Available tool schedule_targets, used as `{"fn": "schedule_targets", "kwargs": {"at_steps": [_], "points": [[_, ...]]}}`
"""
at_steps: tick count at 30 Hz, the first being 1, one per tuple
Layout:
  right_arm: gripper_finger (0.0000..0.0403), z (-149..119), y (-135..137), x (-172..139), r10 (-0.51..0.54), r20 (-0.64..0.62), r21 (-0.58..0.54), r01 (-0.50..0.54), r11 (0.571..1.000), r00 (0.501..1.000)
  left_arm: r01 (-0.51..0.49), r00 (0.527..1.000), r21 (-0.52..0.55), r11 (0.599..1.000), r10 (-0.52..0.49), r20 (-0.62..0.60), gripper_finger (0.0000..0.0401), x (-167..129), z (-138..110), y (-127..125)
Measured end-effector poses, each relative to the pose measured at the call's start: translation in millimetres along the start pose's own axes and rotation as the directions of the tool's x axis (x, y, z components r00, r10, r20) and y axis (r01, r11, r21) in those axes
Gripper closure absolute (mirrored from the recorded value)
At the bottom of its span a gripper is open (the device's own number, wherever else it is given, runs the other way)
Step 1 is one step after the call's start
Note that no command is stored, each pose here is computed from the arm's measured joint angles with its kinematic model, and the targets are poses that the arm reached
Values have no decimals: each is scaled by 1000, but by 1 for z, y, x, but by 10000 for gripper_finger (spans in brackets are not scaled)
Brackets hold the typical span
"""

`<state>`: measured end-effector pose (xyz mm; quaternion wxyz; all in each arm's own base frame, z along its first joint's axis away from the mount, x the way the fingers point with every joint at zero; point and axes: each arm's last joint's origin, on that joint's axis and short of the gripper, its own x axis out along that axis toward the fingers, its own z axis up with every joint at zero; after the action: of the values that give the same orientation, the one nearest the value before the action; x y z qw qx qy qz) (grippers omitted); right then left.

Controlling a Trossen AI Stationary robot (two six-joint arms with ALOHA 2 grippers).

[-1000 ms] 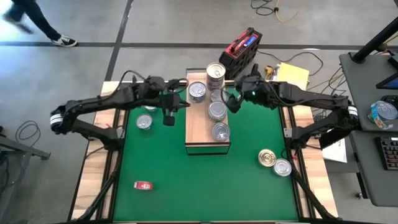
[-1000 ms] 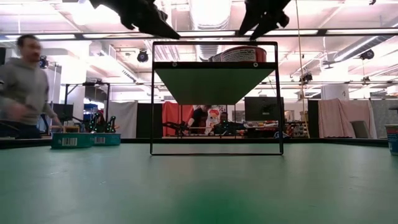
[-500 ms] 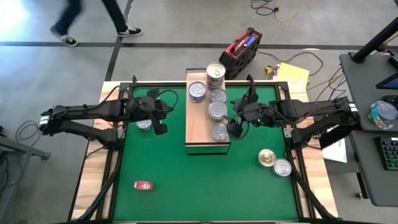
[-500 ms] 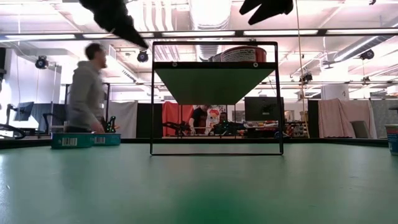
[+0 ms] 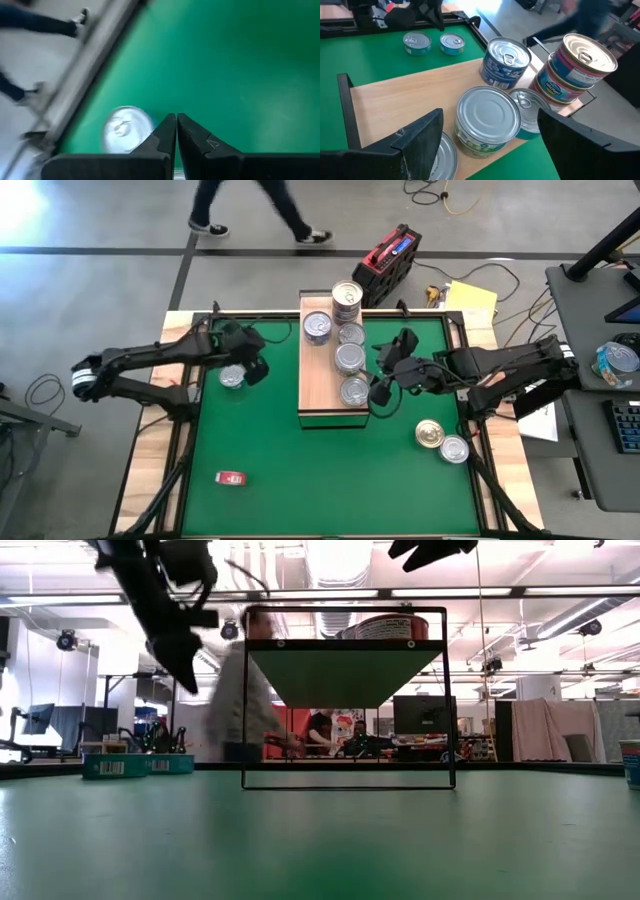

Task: Stack canned seafood by type on shelf
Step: Put the top yellow tuna can on the shelf

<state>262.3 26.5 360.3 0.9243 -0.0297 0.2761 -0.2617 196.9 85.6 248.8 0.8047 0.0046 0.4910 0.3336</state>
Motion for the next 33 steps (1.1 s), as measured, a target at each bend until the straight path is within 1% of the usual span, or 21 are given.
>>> {"fn": "schedule_targets", "kwargs": {"at_steps": [2,4,6,8,10,12,14,17,23,26,30,33], "points": [[90,-1,0,1,0,-3,-2,0,1000,1000,58,998,2,998,-58,-19,401,11,-6,6],[90,-3,1,2,-1,-8,-6,1,1000,1000,63,997,-32,998,-64,-45,401,19,-11,14],[90,-5,1,3,-3,-15,-11,3,1000,1000,44,995,-82,996,-51,-87,401,26,-18,24],[90,-8,2,5,-4,-22,-16,4,1000,1000,59,992,-155,986,-76,-103,401,32,-22,34],[90,-9,2,6,-6,-25,-19,5,1000,1000,84,990,-229,970,-107,-90,401,38,-21,42],[90,-10,3,7,-5,-25,-17,5,1000,1000,78,988,-259,963,-110,-113,401,47,-22,48],[90,-11,3,7,-5,-22,-15,4,1000,1000,60,983,-252,966,-101,-152,401,57,-23,51],[90,-11,4,7,-1,-19,-3,1,1000,1000,51,973,-214,976,-97,-209,401,71,-25,51],[90,-11,4,7,3,-19,2,-3,1000,1000,-34,950,-171,985,-21,-312,401,96,-29,47],[90,-10,5,7,4,-13,7,-4,1000,1000,-35,942,-162,986,-22,-336,401,105,-30,45],[90,-10,5,7,4,-12,7,-4,1000,1000,-42,939,-156,987,-14,-343,401,110,-30,44],[90,-10,5,7,4,-12,8,-4,1000,1000,1,942,-167,986,-57,-330,401,107,-29,42]]}}
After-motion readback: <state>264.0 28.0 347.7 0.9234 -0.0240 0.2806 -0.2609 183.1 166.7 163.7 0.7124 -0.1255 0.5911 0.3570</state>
